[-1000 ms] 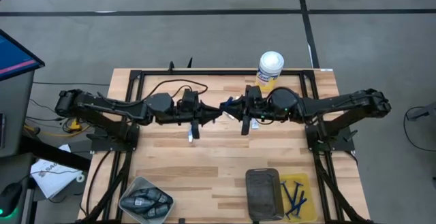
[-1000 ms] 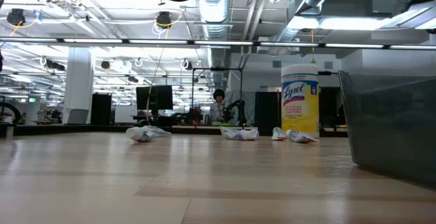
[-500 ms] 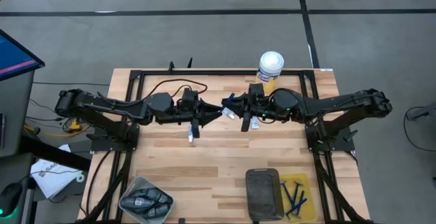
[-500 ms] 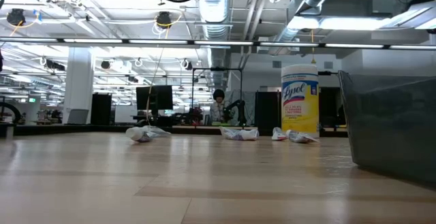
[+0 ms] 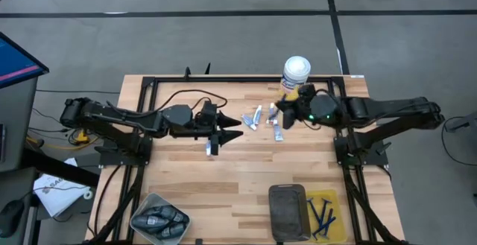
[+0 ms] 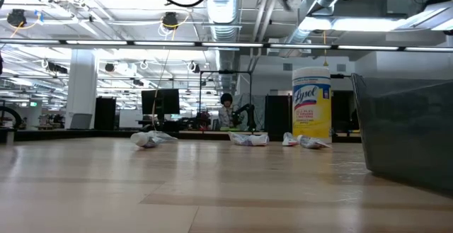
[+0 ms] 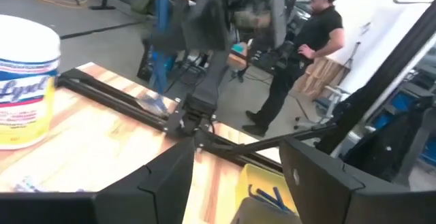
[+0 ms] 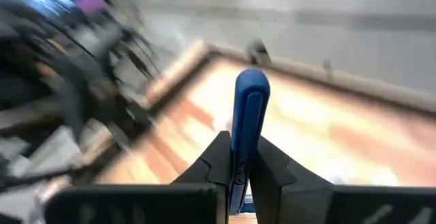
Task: Pick & Place Travel size toiletries
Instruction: Put the razor into the yellow bin, then put the toothpaste into the black bin
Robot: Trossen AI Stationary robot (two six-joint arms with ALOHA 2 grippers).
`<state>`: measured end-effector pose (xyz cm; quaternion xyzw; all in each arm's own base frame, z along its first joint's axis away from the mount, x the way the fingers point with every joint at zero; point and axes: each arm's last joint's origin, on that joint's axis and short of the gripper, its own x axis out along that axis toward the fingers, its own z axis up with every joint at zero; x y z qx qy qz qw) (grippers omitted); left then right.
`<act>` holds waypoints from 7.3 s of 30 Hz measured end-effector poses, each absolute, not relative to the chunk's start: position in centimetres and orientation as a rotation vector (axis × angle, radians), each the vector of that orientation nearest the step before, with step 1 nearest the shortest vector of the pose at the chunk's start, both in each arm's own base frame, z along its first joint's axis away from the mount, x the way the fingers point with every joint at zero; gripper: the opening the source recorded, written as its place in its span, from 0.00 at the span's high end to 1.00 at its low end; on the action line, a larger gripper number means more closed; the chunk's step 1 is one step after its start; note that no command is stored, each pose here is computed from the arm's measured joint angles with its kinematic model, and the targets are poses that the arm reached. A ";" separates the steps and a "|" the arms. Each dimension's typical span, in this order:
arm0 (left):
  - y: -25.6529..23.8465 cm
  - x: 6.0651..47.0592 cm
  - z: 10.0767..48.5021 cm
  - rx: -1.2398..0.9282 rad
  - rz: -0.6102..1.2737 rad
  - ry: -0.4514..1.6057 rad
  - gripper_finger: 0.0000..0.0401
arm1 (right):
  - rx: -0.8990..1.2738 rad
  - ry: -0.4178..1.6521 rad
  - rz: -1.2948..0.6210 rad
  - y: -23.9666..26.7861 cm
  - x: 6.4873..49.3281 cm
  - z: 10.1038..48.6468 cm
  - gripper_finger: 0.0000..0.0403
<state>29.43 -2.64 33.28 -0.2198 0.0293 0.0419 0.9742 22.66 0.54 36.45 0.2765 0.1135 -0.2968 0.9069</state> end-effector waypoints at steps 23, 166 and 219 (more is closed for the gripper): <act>-1.9 29.4 32.3 -0.376 0.089 0.165 0.50 | 1.171 1.234 -0.715 20.4 15.7 25.9 0.95; -2.9 28.5 25.5 -0.773 0.542 0.616 0.87 | 0.748 0.612 -0.513 8.1 27.2 29.0 0.37; -3.8 29.7 28.1 -0.752 0.426 0.342 0.87 | 0.931 0.227 -0.454 -0.7 33.0 30.4 0.66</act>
